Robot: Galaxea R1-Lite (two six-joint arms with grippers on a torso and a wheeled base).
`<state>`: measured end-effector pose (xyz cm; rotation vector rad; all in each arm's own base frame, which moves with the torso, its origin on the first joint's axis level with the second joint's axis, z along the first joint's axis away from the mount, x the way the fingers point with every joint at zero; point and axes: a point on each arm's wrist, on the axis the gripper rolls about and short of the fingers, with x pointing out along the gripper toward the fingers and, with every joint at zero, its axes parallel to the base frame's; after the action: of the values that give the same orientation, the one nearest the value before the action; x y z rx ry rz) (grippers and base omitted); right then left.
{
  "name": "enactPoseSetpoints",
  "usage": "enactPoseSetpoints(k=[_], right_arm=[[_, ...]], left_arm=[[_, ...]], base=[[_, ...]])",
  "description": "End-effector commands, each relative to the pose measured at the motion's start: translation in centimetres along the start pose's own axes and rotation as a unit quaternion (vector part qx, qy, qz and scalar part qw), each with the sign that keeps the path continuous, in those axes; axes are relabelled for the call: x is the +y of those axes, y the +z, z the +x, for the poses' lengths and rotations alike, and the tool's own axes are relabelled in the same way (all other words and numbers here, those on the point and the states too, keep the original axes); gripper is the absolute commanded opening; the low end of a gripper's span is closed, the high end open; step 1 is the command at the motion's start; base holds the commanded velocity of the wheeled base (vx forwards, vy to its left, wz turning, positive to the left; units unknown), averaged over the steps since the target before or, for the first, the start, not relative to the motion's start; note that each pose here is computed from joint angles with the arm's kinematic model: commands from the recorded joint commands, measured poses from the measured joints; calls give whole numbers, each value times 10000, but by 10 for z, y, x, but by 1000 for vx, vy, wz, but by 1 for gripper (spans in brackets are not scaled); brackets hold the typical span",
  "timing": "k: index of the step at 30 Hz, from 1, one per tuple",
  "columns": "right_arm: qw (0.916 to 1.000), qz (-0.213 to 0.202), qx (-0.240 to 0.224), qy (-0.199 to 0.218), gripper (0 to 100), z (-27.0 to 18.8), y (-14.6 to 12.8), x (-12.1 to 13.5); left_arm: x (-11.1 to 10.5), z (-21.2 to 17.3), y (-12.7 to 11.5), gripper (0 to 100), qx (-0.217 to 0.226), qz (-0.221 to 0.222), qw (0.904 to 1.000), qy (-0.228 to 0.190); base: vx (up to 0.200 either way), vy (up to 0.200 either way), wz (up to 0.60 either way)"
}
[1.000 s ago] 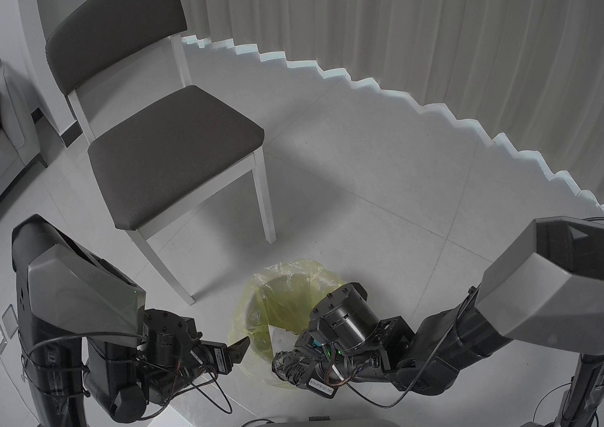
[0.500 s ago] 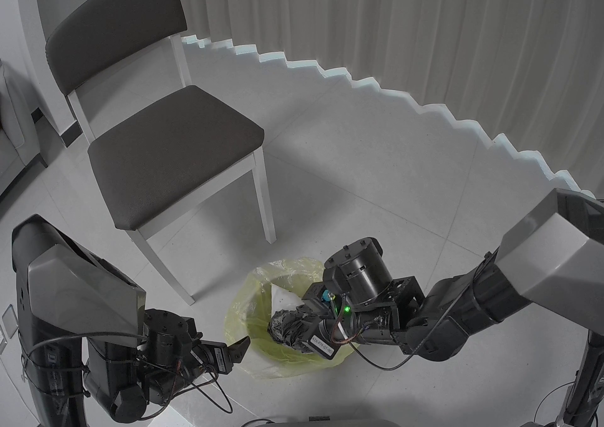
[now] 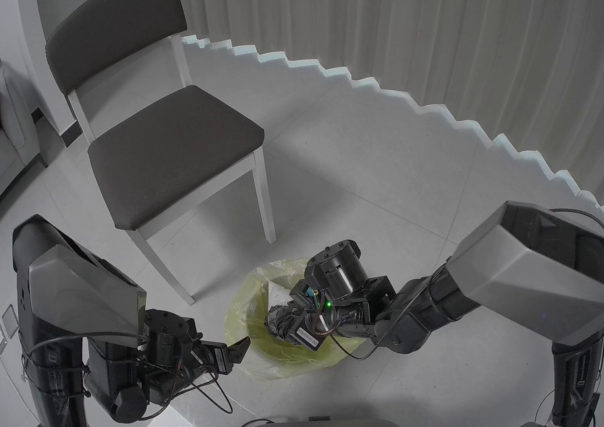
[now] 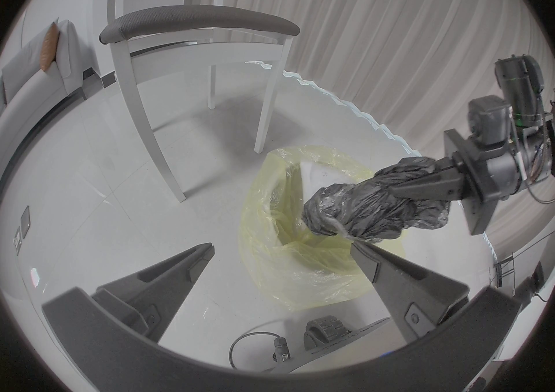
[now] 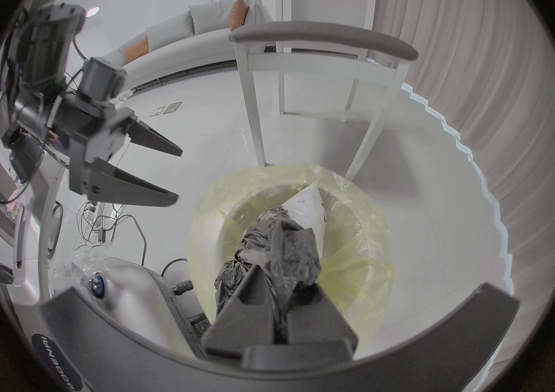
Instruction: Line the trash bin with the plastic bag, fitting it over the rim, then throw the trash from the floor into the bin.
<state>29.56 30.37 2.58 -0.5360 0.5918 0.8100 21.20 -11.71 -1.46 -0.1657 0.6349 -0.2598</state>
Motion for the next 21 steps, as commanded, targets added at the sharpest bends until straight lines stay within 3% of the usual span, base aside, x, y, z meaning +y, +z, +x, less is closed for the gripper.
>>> enactPoseSetpoints(k=[1, 9, 21], right_arm=[[9996, 17, 268, 27, 0, 30, -18, 2], [9989, 147, 447, -63, 0, 48, -33, -11], [9978, 103, 648, 39, 0, 65, -48, -1]], left_arm=[[-1, 1, 1, 100, -76, -12, 10000, -28], [0, 0, 1, 100, -69, -11, 10000, -25], [0, 1, 1, 100, -63, -14, 10000, -17]], base=[[0, 0, 0], [0, 0, 0], [0, 0, 0]])
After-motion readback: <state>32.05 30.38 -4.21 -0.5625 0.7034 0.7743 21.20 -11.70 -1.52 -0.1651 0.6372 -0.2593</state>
